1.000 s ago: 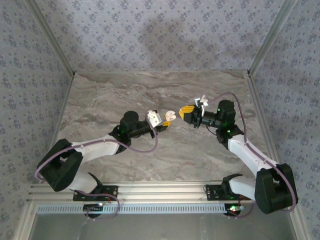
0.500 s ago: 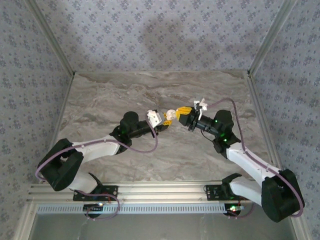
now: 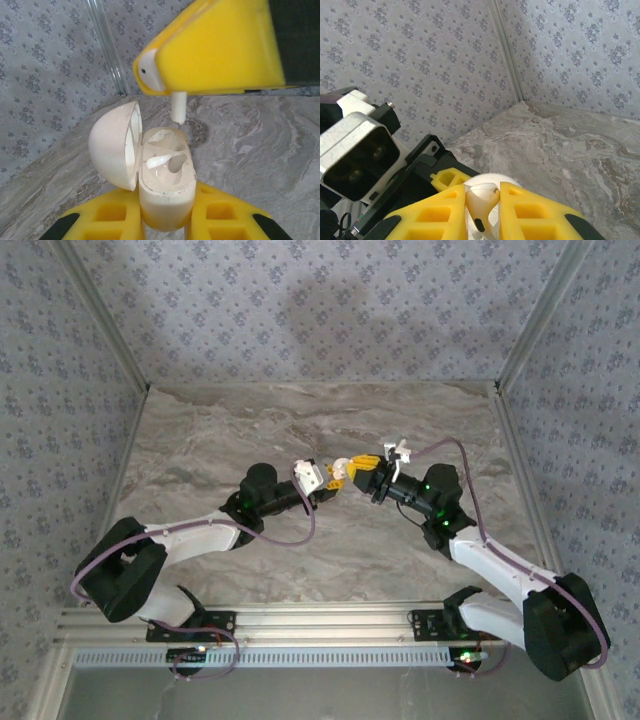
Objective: Insert the wireless bluetooth earbuds into the charging case
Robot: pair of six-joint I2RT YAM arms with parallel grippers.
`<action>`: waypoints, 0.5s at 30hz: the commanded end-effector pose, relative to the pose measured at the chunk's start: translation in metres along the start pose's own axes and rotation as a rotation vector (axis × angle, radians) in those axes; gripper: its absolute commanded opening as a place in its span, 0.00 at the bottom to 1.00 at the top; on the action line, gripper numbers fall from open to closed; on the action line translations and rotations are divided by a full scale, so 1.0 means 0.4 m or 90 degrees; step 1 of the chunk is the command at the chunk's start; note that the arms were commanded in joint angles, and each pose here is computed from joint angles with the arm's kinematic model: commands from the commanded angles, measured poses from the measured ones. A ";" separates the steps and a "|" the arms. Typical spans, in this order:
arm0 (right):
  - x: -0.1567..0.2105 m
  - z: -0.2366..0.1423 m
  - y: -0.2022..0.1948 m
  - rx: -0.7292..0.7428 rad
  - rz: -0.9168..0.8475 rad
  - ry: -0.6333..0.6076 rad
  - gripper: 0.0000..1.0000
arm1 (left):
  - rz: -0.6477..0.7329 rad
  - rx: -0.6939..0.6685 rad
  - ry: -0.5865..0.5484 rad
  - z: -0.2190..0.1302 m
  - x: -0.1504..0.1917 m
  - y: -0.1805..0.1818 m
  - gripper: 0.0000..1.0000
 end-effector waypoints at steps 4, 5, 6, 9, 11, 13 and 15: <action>0.004 0.002 0.000 0.006 0.009 -0.015 0.19 | 0.011 -0.014 -0.044 0.004 -0.045 0.010 0.19; 0.005 0.003 -0.001 0.009 0.009 -0.016 0.19 | 0.011 -0.014 -0.044 0.004 -0.046 0.010 0.19; 0.006 0.002 -0.002 0.010 0.011 -0.017 0.19 | 0.011 -0.015 -0.044 0.003 -0.044 0.011 0.19; 0.004 0.005 -0.002 0.011 0.013 -0.023 0.19 | 0.011 -0.013 -0.047 0.004 -0.049 0.010 0.19; 0.003 0.008 -0.004 0.012 0.015 -0.027 0.19 | 0.013 -0.012 -0.048 0.004 -0.050 0.010 0.20; 0.001 0.011 -0.003 0.011 0.016 -0.031 0.19 | 0.013 -0.012 -0.047 0.004 -0.049 0.010 0.20; 0.001 0.014 -0.004 0.011 0.018 -0.034 0.19 | 0.015 -0.012 -0.048 0.004 -0.051 0.010 0.20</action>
Point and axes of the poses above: each hand's point on the last joint's axis, 136 mm out from that joint toward the fingers, its own z axis out along the fingers, its own y axis along the line the jaws close on, x = y × z, the point moved 4 cm from there along -z, back along the fingers, and after that the axes turned 5 degrees about z, right-handed, at the moved point
